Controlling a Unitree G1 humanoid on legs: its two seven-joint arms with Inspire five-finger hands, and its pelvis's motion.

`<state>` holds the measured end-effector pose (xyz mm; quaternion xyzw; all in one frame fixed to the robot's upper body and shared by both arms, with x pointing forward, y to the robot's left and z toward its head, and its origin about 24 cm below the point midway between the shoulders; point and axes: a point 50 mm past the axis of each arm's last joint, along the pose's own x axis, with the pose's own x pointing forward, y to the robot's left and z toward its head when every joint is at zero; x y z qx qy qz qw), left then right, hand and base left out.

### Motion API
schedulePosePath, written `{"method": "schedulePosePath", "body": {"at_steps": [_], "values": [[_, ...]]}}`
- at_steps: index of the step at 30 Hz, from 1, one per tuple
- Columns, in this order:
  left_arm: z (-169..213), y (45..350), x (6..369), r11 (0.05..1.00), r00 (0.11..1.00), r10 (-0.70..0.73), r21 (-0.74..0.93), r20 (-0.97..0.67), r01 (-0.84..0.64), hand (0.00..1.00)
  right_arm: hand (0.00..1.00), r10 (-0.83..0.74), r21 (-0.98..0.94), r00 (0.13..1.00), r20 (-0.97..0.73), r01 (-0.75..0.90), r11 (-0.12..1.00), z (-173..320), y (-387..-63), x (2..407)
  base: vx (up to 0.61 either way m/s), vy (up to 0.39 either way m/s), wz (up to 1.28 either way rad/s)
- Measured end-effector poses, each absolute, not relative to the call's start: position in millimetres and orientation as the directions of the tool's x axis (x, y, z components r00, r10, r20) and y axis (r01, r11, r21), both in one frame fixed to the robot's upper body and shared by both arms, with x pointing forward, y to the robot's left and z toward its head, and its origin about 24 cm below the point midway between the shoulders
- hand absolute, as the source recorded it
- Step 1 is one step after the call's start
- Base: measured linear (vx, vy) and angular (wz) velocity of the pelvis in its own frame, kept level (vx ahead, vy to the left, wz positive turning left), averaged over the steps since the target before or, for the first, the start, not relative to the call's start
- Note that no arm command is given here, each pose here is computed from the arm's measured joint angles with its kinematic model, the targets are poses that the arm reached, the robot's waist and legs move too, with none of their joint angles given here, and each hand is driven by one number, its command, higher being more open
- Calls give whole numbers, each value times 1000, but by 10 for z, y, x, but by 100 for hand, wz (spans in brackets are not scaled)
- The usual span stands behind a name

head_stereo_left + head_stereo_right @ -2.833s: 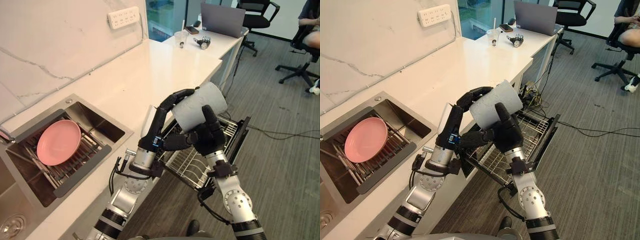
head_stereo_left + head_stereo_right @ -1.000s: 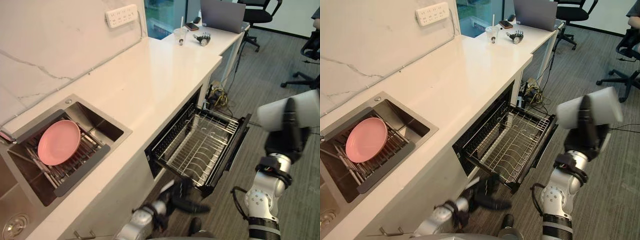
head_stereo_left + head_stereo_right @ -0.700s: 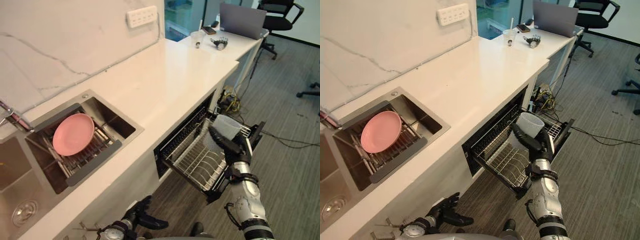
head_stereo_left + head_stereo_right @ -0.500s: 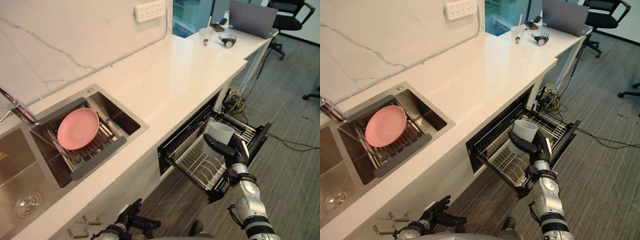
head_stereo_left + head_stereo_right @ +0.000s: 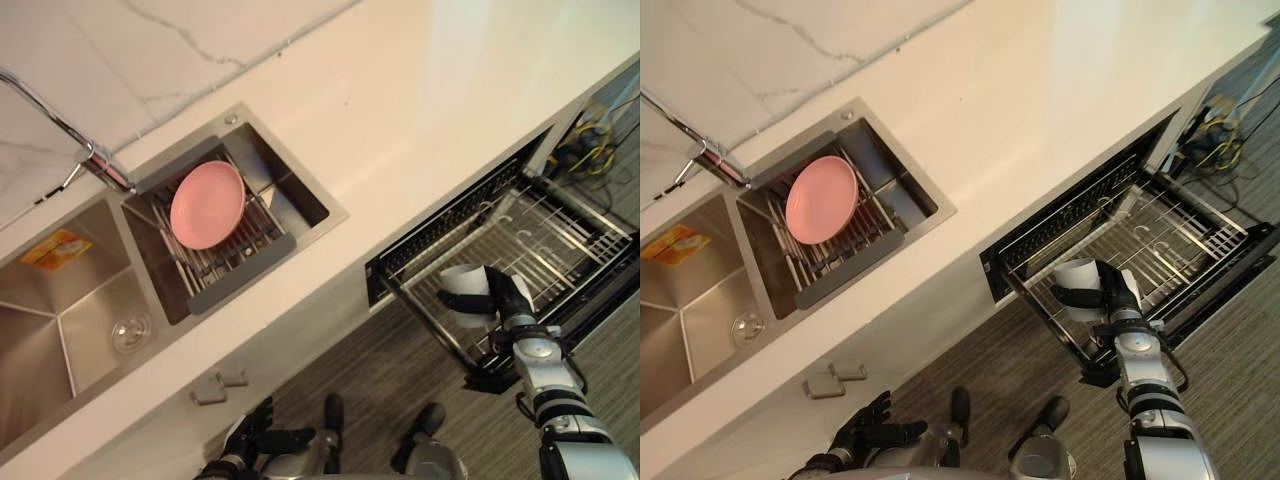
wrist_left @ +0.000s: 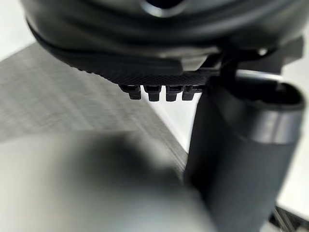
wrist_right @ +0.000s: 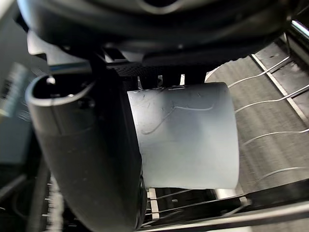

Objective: Walk over to the sink, pick up the cup, carry it to the dishwasher, place the cup inside the dishwasher, then close the dishwasher door

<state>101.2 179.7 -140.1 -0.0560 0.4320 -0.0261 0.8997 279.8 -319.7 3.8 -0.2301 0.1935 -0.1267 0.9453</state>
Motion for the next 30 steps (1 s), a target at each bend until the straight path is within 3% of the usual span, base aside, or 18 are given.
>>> {"method": "schedulePosePath", "body": {"at_steps": [2, 3, 8, 13, 18, 24, 30], "values": [[-1390, 1792, 1039, 988, 635, -110, -152, -764, -12, 100, 0, -349, -519, 888, -299, 156, 841, 117, -3264, 2850, -46, 37, 19], [-1385, 1787, 1049, 986, 640, -119, -165, -759, -13, 100, 100, -366, -531, 884, -289, 170, 830, 175, -3322, 2875, -66, 28, 29], [-1363, 1775, 1083, 971, 672, -142, -234, -727, -48, 100, 100, -383, -557, 893, -234, 200, 806, 428, -3415, 3021, -54, 7, 15], [-1341, 1793, 1114, 978, 699, -121, -206, -705, -38, 100, 100, -272, -559, 906, -325, 48, 828, 380, -3302, 3078, -7, -49, 5], [-1327, 1798, 1160, 982, 702, -118, -187, -702, -22, 100, 100, -300, -557, 908, -292, 94, 825, 308, -3201, 3065, -15, -61, 1], [-1335, 1906, 1165, 991, 682, -66, -128, -728, -41, 100, 100, -252, -266, 924, -286, 176, 948, 7, -2794, 2818, 12, -70, -9], [-1382, 2091, 1065, 982, 626, 54, -72, -778, -174, 100, 100, -337, -26, 913, -232, 340, 940, -186, -2591, 2334, 38, -89, -42]]}}
